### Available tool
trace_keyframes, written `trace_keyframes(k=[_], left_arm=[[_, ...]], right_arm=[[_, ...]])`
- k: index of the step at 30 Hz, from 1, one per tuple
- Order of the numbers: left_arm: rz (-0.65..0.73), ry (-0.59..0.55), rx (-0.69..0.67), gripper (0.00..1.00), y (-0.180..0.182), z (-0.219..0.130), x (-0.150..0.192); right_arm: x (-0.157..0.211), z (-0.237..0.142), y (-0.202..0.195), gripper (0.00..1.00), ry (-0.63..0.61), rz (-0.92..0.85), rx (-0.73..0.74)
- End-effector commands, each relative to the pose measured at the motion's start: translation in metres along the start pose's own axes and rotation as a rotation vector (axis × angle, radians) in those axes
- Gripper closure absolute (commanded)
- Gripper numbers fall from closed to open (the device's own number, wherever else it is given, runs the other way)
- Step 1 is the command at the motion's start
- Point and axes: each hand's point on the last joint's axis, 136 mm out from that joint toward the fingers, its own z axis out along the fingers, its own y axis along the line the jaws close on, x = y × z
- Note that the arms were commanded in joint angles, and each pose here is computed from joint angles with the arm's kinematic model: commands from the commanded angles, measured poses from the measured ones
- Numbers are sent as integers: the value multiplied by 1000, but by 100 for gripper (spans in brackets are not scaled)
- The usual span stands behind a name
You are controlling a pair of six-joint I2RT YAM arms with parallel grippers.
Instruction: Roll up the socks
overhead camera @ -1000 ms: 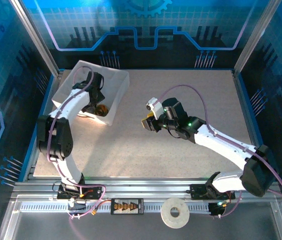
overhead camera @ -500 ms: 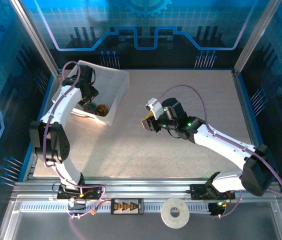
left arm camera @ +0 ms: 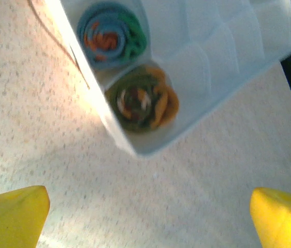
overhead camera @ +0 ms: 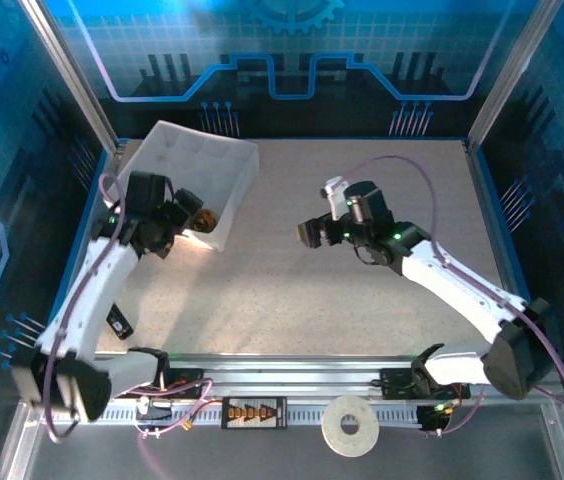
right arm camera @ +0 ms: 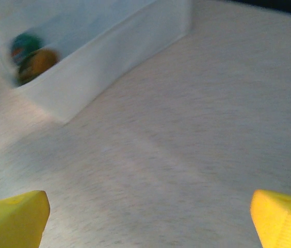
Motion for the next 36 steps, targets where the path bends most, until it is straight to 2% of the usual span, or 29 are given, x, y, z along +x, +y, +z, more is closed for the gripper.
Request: trace_keyframes(k=[1,4,8,11,14,16,20,23,27,30,33,34,36], left_arm=[[34,-44,-88,1,38,-12,17],[69,-262,-335,1,101,-39,5],[292,-376,-373,1,128,-39,-4],[440,-416,-312,1,123,-25,-6],[482,-448,-317,0,130,-4,-8],[522,-477,-311,1,121,6,-17],[655,-488,-291,1,102,32,-25],[635,-530,-225,1,102,47,-33],[517,-616,-141,0,116,57,-46],[458,-668,-87,1,122,62,-53],[472,-715,-24,1,113,64,-60],[493,-710,4,1,107,67,-59],[532,-693,66,1,92,75,-57]], right_arm=[[-7,-53,-84,0,-101,84,452],[16,-75,-136,0,-98,61,658],[62,-79,-173,0,-14,-43,818],[88,-56,-178,0,28,-130,783],[111,-21,-176,0,54,-182,691],[121,-2,-177,0,44,-177,645],[106,32,-173,0,-46,-223,523],[80,42,-177,0,-197,-187,492],[85,49,-205,0,-147,-67,515],[87,39,-219,0,-203,23,508],[99,28,-215,0,-302,23,516],[97,22,-211,0,-376,-8,522],[102,20,-203,0,-367,-25,518]])
